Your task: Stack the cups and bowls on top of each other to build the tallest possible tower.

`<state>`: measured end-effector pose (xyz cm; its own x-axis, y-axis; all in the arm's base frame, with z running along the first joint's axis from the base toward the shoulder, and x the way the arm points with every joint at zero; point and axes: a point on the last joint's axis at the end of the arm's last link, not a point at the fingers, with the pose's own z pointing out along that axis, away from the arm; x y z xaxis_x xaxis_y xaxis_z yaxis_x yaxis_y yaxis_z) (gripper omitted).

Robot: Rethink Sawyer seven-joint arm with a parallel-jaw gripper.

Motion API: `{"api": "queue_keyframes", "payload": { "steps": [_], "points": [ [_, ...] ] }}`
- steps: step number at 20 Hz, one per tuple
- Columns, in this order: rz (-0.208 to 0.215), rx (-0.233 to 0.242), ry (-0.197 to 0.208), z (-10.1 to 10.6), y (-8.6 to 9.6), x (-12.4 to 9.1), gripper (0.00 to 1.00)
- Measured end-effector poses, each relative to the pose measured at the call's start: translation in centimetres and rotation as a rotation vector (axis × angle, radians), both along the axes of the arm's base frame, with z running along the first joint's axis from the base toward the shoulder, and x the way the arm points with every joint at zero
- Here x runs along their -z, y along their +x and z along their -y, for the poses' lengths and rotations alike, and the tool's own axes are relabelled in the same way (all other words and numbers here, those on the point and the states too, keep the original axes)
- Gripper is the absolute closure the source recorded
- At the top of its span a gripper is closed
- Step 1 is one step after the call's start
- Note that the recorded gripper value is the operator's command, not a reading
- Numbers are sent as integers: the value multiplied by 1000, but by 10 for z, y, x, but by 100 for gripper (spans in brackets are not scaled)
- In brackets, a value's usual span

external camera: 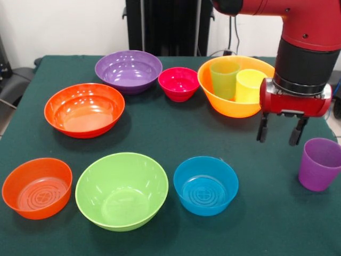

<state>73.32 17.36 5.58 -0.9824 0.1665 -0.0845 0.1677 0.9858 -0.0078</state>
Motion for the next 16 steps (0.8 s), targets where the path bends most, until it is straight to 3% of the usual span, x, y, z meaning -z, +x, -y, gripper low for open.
{"api": "queue_keyframes", "payload": {
  "steps": [16],
  "points": [
    [42,-42,2,-32,17,-15,0]
  ]
}}
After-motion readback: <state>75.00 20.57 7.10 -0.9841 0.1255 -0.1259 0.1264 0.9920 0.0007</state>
